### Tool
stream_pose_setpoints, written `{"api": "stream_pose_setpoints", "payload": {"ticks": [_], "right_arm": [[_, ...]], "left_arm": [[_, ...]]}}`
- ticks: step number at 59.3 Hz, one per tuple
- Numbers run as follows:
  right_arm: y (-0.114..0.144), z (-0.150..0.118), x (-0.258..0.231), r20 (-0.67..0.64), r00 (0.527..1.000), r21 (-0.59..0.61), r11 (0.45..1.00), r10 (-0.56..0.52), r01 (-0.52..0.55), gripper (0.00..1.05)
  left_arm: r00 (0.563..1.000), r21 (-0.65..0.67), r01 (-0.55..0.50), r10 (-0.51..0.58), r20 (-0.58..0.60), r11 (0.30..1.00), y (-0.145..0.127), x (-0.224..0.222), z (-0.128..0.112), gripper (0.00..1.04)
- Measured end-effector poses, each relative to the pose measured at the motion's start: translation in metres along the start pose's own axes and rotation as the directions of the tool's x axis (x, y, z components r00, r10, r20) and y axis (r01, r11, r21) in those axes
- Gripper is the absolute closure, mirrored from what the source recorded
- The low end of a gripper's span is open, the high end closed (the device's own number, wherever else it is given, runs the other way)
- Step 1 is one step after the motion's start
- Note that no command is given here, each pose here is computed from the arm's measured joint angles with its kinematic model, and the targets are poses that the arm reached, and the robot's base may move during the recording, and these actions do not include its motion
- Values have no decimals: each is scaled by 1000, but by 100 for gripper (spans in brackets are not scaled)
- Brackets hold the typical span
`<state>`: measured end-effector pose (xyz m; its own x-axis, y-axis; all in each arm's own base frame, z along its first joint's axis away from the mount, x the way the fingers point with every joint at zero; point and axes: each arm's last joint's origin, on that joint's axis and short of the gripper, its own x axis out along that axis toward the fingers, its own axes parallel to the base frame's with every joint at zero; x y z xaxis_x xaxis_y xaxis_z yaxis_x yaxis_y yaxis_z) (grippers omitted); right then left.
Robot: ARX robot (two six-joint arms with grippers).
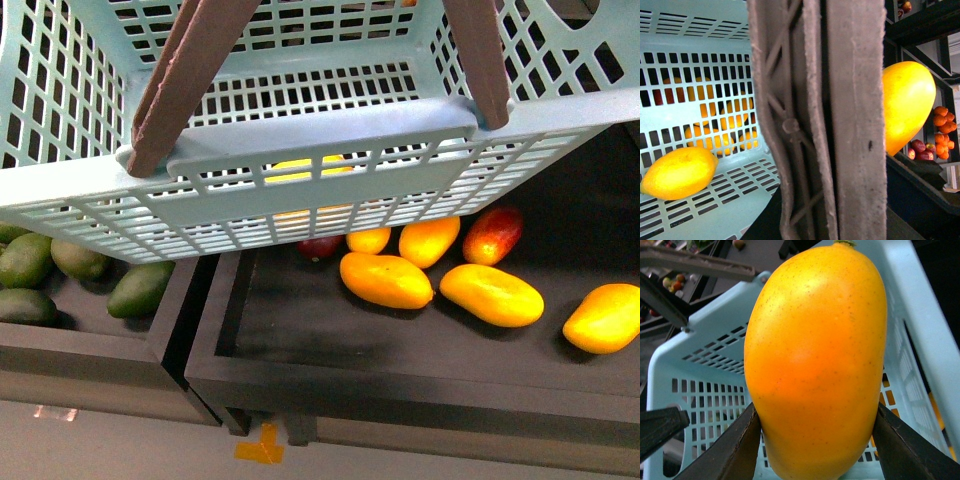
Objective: Pick lemon and mango into basket
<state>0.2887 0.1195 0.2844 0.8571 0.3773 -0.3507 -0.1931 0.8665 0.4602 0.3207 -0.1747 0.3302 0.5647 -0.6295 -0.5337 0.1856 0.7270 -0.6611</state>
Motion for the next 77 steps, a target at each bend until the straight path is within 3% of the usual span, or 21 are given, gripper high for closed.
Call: {"api": "stream_pose_setpoints", "payload": {"ticks": [8, 16, 21, 26, 36, 44, 77], "right_arm": [[-22, 8, -11, 64, 994, -7, 996, -84, 84, 7], [-59, 18, -61, 195, 957, -53, 972, -215, 229, 9], [-66, 13, -88, 393, 894, -163, 940, -216, 298, 22], [-72, -3, -108, 501, 847, -248, 907, -180, 340, 37], [-100, -53, -115, 451, 874, -322, 880, -181, 349, 76], [-109, -70, -125, 475, 858, -317, 871, -197, 376, 102], [-119, -116, -142, 471, 861, -323, 869, -195, 374, 103]], "left_arm": [[1000, 1, -2, 2, 2, 1000, 0, 0, 0, 89], [1000, -2, -6, 6, 4, 1000, 0, 0, 0, 89], [1000, 5, -10, 10, 7, 1000, 0, 0, 0, 89], [1000, 4, -6, 6, 4, 1000, 0, 0, 0, 89], [1000, 3, -1, 1, -1, 1000, 0, 0, 0, 89], [1000, 3, -3, 3, 1, 1000, 0, 0, 0, 89], [1000, 3, -3, 3, 1, 1000, 0, 0, 0, 89]]}}
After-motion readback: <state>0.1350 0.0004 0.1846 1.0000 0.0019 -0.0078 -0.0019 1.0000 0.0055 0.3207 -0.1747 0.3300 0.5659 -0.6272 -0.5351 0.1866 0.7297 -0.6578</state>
